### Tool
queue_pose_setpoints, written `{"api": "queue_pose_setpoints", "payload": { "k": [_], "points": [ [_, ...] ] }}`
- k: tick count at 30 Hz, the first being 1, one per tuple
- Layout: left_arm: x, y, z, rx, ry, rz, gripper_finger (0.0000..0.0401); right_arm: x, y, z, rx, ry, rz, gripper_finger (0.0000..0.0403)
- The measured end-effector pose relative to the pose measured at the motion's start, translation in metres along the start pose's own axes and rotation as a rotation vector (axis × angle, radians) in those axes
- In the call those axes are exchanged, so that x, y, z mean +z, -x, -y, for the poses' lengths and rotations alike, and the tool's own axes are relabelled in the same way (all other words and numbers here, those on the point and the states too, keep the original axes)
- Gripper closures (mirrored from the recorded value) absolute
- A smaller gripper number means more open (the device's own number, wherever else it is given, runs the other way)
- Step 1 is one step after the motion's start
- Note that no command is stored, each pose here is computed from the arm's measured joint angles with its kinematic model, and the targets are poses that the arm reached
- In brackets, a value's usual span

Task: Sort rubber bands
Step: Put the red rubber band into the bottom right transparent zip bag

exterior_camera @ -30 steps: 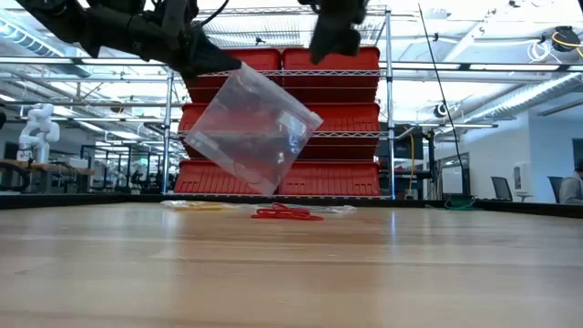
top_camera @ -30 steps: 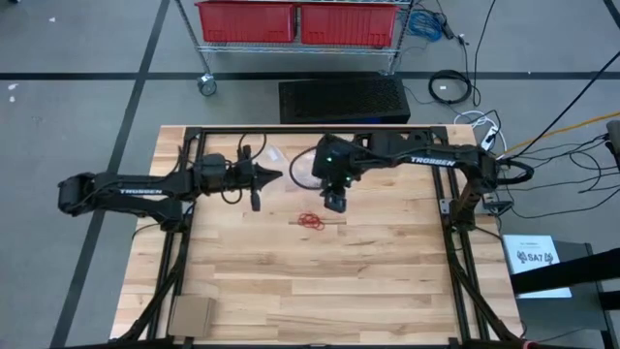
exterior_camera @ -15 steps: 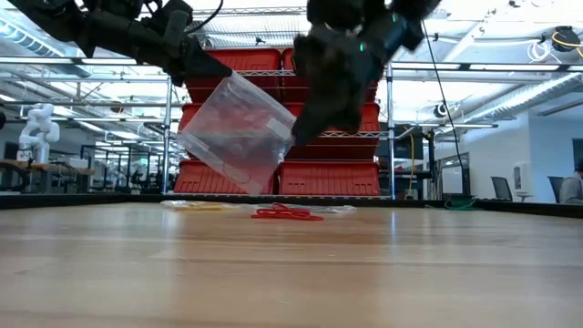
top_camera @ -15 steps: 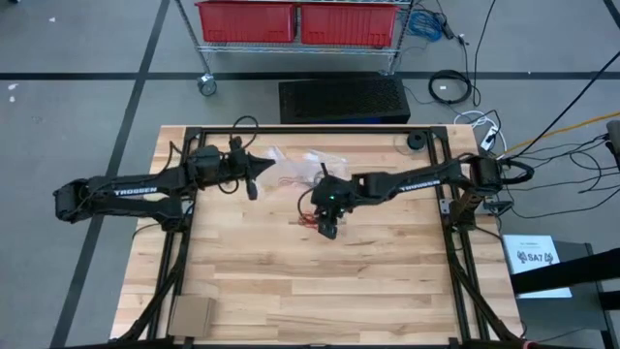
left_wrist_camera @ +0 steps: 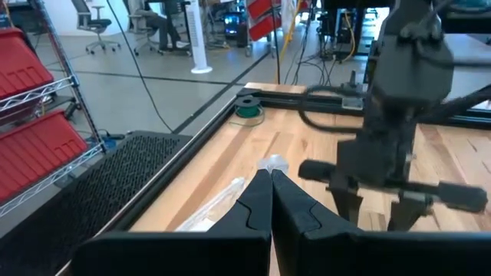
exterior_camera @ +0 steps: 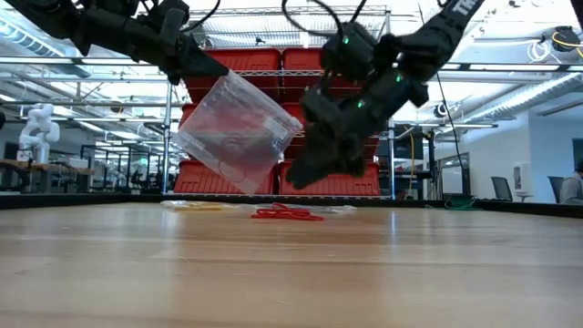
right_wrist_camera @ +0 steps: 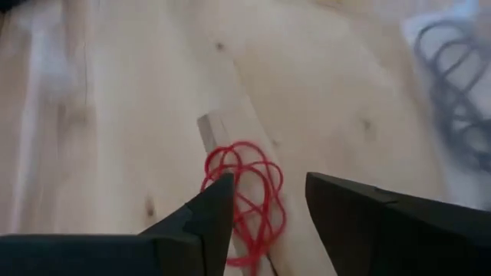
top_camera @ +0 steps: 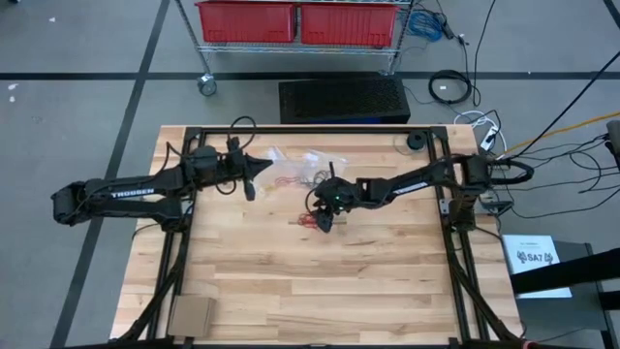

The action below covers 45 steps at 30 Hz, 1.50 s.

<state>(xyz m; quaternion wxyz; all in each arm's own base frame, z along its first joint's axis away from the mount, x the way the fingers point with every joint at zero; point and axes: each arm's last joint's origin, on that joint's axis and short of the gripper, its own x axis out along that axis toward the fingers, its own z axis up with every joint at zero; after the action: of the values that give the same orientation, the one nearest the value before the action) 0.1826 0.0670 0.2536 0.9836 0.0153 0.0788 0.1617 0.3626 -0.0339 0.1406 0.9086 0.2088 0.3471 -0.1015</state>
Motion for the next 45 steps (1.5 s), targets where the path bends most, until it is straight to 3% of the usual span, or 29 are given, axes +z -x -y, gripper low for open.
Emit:
{"api": "queue_pose_setpoints", "payload": {
  "k": [9,18,22,29,36,45],
  "points": [
    [-0.002,0.000,0.000,-0.001,0.002,-0.018,0.0401,-0.013,-0.029,0.013,0.005,-0.051,0.007,0.0267],
    [-0.002,0.000,0.000,-0.001,0.001,-0.018,0.0401,-0.011,-0.032,0.010,0.026,-0.032,-0.002,0.0393],
    [-0.002,0.000,0.000,-0.001,0.002,-0.018,0.0401,0.012,-0.022,-0.010,0.084,0.023,0.013,0.0398],
    [-0.002,0.000,0.000,-0.001,0.002,-0.018,0.0401,0.051,-0.005,-0.050,0.084,0.164,-0.016,0.0402],
    [-0.002,0.000,0.001,-0.007,0.002,-0.018,0.0401,0.080,0.015,-0.079,0.017,0.285,-0.035,0.0402],
    [-0.002,0.000,0.002,-0.030,0.025,-0.016,0.0401,0.112,0.043,-0.097,-0.049,0.381,-0.045,0.0403]
  ]
}}
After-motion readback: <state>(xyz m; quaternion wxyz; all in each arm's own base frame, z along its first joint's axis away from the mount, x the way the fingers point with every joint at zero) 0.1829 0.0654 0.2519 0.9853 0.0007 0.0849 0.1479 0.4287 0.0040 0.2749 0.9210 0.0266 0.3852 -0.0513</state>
